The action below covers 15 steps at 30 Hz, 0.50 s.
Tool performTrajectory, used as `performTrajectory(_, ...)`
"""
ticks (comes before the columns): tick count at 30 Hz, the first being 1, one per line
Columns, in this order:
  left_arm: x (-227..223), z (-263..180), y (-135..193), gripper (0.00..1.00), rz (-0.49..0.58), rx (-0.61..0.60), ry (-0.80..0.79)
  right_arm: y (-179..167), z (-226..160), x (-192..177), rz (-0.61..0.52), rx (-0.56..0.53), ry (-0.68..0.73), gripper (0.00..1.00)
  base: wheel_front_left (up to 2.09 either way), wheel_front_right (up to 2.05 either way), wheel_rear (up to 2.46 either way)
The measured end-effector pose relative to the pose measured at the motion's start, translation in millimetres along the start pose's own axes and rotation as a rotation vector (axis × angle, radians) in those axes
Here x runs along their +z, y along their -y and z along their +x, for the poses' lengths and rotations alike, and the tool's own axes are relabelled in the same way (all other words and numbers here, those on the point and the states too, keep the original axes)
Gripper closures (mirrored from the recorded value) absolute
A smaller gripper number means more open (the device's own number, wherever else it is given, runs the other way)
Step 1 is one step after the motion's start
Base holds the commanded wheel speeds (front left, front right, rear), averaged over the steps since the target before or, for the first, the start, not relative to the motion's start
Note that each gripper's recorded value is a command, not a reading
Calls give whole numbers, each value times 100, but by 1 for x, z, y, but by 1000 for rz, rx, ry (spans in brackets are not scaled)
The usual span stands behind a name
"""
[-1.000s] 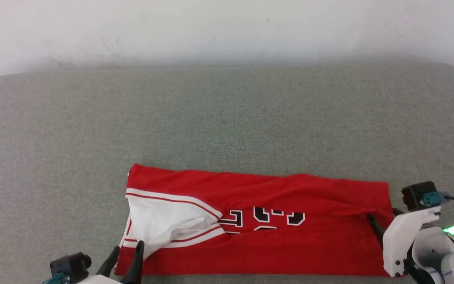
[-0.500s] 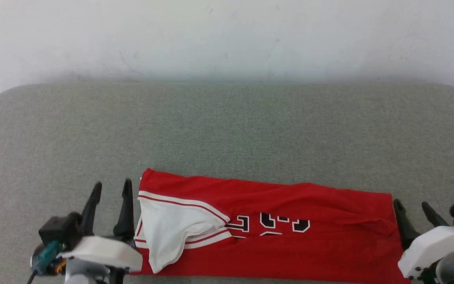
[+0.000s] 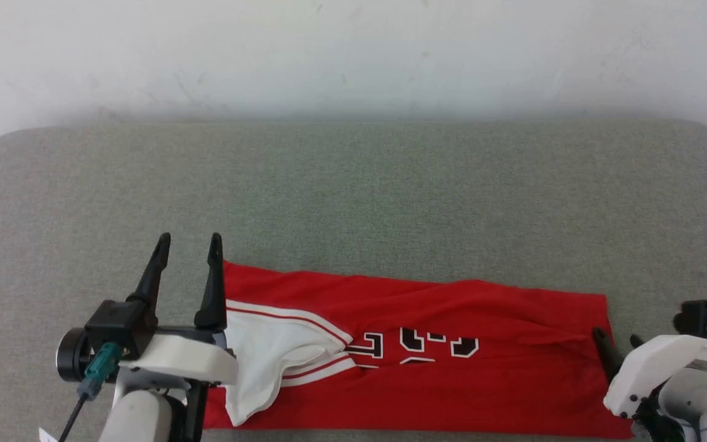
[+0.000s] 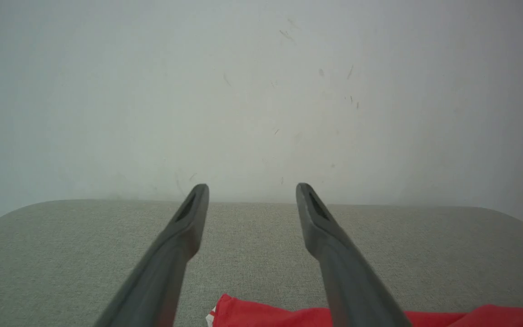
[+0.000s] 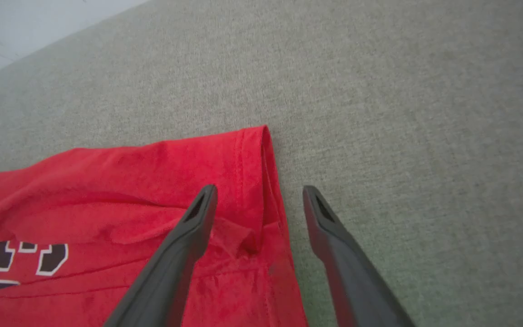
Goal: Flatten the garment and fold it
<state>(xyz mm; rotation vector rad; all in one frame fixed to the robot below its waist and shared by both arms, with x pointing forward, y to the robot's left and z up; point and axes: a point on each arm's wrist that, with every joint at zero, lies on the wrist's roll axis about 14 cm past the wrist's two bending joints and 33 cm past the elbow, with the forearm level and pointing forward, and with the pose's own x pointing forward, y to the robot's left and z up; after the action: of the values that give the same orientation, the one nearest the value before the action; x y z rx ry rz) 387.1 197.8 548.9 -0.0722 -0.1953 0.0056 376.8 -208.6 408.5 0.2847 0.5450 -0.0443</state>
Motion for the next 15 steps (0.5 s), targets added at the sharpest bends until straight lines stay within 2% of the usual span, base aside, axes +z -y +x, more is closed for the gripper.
performTrajectory(5,-4,4,0,0,7,-5,-9,6,4,-35,-34,-31,-194,0,0,0,0)
performTrajectory(9,-10,4,-3,0,2,2,-25,3,7,-37,-60,-29,-260,0,0,0,0)
performTrajectory(10,-11,4,-2,0,0,2,-27,2,7,-38,-66,-27,-277,5,0,0,0)
performTrajectory(11,-11,3,-2,0,0,1,-29,1,7,-40,-75,-24,-297,51,0,0,0)
performTrajectory(13,-12,3,-2,0,3,-2,-30,-3,6,-42,-91,-14,-326,95,0,0,0)
performTrajectory(14,-13,3,-2,0,4,-1,-32,-5,5,-42,-97,-8,-332,100,0,0,0)
performTrajectory(15,-13,3,-2,0,5,1,-33,-7,5,-42,-99,-3,-337,100,0,0,0)
